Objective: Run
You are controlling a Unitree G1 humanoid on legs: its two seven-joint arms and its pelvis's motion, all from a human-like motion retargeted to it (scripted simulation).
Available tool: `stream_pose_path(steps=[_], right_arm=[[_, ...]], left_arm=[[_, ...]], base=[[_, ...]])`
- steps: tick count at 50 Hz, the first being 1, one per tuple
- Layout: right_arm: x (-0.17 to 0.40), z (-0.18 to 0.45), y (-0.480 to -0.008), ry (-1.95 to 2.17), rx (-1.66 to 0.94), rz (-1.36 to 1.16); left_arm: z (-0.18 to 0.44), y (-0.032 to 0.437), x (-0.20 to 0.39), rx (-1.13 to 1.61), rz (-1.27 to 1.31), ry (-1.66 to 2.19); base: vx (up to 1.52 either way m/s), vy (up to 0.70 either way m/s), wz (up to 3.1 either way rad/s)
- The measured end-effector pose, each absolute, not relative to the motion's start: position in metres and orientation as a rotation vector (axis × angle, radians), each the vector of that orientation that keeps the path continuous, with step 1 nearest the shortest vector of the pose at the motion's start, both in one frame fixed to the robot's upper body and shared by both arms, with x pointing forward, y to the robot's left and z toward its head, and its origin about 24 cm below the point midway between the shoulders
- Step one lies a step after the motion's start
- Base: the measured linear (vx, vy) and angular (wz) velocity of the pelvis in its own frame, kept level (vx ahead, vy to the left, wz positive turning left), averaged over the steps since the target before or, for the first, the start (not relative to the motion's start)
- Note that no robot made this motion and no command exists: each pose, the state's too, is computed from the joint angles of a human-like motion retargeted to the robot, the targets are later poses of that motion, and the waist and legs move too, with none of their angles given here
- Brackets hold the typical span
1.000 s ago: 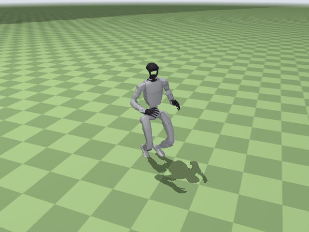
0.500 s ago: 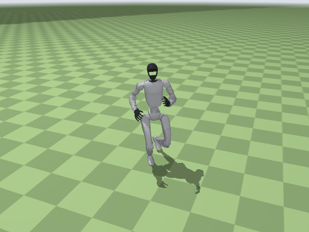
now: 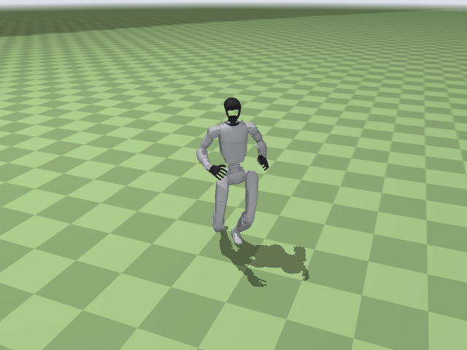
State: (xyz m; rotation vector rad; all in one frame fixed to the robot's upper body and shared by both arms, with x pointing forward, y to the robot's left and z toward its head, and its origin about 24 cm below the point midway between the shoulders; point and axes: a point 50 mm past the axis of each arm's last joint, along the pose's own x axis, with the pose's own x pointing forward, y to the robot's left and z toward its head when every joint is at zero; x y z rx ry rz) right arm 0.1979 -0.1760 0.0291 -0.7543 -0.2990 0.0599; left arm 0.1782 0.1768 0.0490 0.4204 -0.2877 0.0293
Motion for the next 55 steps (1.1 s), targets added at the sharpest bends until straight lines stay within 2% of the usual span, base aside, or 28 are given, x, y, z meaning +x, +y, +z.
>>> stream_pose_path(steps=[7, 13, 18, 27, 32, 37, 45, 55], right_arm=[[0.178, -0.006, -0.196, -0.119, -0.832, 0.005], [0.155, -0.005, -0.21, -0.08, -0.794, 0.021], [0.153, 0.007, -0.215, -0.121, -0.765, -0.027], [0.227, 0.077, -0.2, -0.524, -0.894, -0.13], [0.244, 0.097, -0.185, -0.608, -0.801, -0.159], [0.233, 0.083, -0.174, -0.543, -0.704, -0.088], [0.211, 0.047, -0.171, -0.389, -0.745, 0.055], [0.19, -0.007, -0.185, -0.144, -0.886, 0.086]], left_arm=[[0.098, 0.142, 0.243, 0.452, 0.09, -0.606], [0.111, 0.119, 0.24, 0.28, -0.003, -0.668], [0.107, 0.108, 0.229, 0.247, -0.128, -0.655], [0.052, 0.139, 0.219, 0.453, -0.036, -0.362], [0.029, 0.168, 0.19, 0.441, 0.001, -0.201], [0.023, 0.187, 0.164, 0.4, 0.013, -0.118], [0.026, 0.187, 0.16, 0.431, 0.013, -0.141], [0.065, 0.143, 0.24, 0.587, 0.001, -0.481]], base=[[-0.06, -0.03, 0.1], [0.16, 0.03, -1.07], [-0.03, -0.12, -0.53], [-0.06, -0.09, -0.07], [0.04, 0.07, 0.26], [0.05, 0.13, 0.46], [-0.02, 0.06, 0.51], [-0.06, -0.03, 0.01]])
